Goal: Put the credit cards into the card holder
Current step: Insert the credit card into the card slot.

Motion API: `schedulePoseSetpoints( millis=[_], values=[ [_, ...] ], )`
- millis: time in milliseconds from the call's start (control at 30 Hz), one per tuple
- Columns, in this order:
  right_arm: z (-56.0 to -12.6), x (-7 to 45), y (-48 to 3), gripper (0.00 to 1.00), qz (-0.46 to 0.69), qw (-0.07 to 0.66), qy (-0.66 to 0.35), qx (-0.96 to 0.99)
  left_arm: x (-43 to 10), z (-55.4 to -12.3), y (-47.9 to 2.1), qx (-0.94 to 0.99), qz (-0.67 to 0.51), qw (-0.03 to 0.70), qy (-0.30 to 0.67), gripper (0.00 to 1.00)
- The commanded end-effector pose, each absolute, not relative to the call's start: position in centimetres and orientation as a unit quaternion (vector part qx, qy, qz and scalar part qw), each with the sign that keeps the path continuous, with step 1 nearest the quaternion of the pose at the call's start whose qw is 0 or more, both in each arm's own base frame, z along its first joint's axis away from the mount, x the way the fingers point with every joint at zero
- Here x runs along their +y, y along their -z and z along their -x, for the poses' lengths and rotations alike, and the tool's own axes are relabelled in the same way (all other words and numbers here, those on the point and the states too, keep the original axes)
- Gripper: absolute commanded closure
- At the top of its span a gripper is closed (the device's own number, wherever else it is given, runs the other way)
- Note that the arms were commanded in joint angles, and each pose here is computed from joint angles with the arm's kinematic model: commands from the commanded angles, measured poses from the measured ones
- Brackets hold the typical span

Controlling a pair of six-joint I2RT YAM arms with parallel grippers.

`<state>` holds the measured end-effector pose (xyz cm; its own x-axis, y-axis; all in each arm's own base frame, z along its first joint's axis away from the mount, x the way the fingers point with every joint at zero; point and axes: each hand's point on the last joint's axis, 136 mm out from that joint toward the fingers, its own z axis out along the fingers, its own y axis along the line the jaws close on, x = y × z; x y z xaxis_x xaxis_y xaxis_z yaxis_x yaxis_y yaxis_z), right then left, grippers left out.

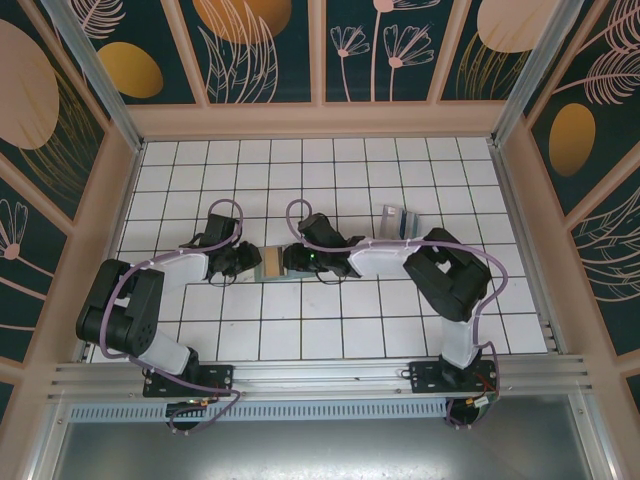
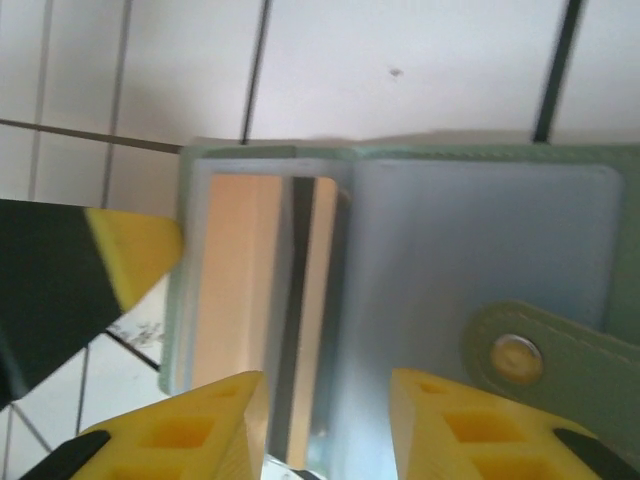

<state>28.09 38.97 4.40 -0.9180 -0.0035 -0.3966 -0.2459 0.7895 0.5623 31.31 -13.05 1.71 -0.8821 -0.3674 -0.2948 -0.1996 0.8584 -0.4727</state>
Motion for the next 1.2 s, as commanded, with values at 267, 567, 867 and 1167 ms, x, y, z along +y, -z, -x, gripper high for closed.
schedulePoseSetpoints(
  millis=[267, 567, 867, 1167],
  values=[
    [-28.0, 36.4, -3.4, 0.50, 0.048, 0.215, -0.228, 0.948, -12.6, -31.0, -1.5, 0.945, 0.156, 0.187, 0.217, 0.69],
    [-28.3, 35.7, -4.0, 0.46, 0.036, 0.229, -0.213, 0.949, -12.7, -31.0, -1.4, 0.944, 0.157, 0.186, 0.222, 0.69],
    [-28.2, 34.9, -5.0, 0.34, 0.025, 0.246, -0.200, 0.948, -13.0, -30.9, -0.7, 0.944, 0.158, 0.177, 0.228, 0.68],
    [-28.0, 33.3, -4.9, 0.33, 0.013, 0.252, -0.173, 0.952, -14.0, -31.5, -1.4, 0.938, 0.152, 0.181, 0.254, 0.68]
  ],
)
